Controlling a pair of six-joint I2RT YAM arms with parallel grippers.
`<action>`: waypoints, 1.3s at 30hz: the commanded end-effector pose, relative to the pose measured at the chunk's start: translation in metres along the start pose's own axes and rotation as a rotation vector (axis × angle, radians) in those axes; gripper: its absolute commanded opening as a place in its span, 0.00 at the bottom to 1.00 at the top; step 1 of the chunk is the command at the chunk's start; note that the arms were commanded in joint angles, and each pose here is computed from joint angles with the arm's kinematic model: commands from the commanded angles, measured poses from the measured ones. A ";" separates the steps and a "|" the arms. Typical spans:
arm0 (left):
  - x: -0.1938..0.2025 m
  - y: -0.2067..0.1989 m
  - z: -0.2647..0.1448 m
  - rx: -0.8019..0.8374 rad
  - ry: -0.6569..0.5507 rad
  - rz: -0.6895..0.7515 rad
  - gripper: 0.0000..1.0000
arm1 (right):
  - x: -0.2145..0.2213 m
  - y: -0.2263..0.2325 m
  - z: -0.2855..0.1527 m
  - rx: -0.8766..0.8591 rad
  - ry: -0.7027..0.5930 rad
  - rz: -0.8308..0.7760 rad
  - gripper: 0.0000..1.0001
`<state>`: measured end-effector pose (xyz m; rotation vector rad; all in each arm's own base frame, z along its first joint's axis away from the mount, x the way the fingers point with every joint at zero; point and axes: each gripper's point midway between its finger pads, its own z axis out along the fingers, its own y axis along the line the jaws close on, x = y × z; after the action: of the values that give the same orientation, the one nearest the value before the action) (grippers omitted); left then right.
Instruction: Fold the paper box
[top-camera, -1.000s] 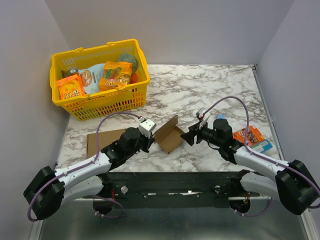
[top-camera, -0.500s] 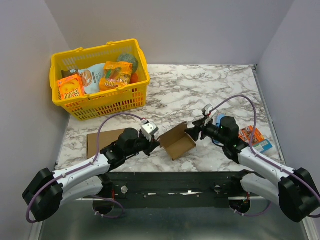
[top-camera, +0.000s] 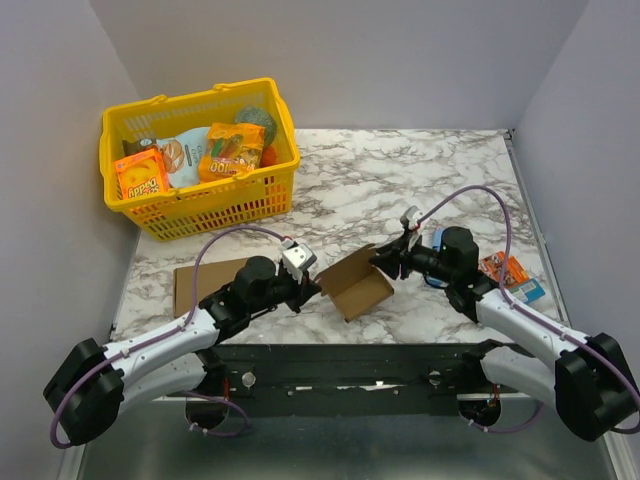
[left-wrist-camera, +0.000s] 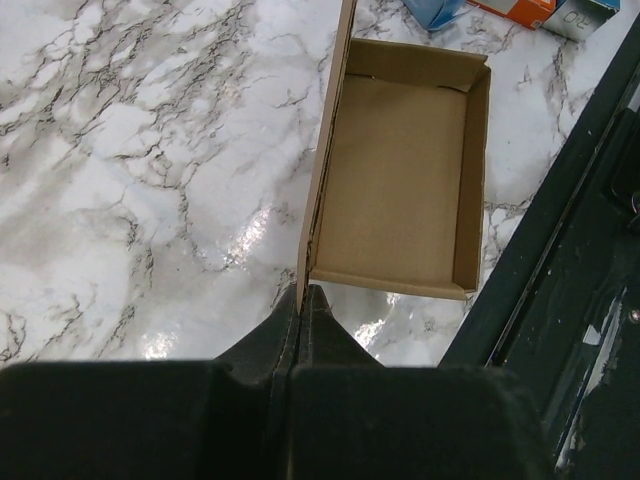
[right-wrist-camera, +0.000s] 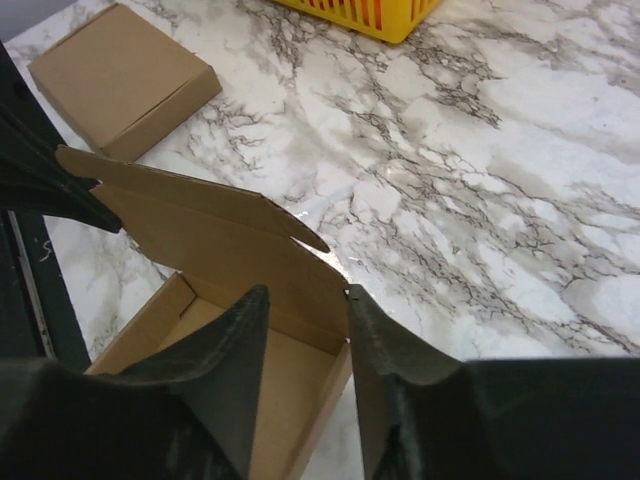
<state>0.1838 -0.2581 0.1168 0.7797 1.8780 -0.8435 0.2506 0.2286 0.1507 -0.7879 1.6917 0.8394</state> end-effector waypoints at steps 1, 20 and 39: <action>-0.011 -0.005 -0.001 0.015 -0.043 -0.001 0.00 | -0.006 0.008 0.001 -0.057 0.005 -0.035 0.40; -0.011 -0.002 0.008 0.004 -0.013 -0.009 0.00 | 0.002 0.031 0.007 -0.210 0.037 0.029 0.19; -0.019 -0.011 0.016 0.060 -0.021 -0.003 0.00 | 0.016 0.034 0.019 -0.208 0.066 0.058 0.18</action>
<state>0.1844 -0.2613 0.0949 0.7965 1.9745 -0.8321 0.2344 0.2496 0.1254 -0.8762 1.7676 0.9969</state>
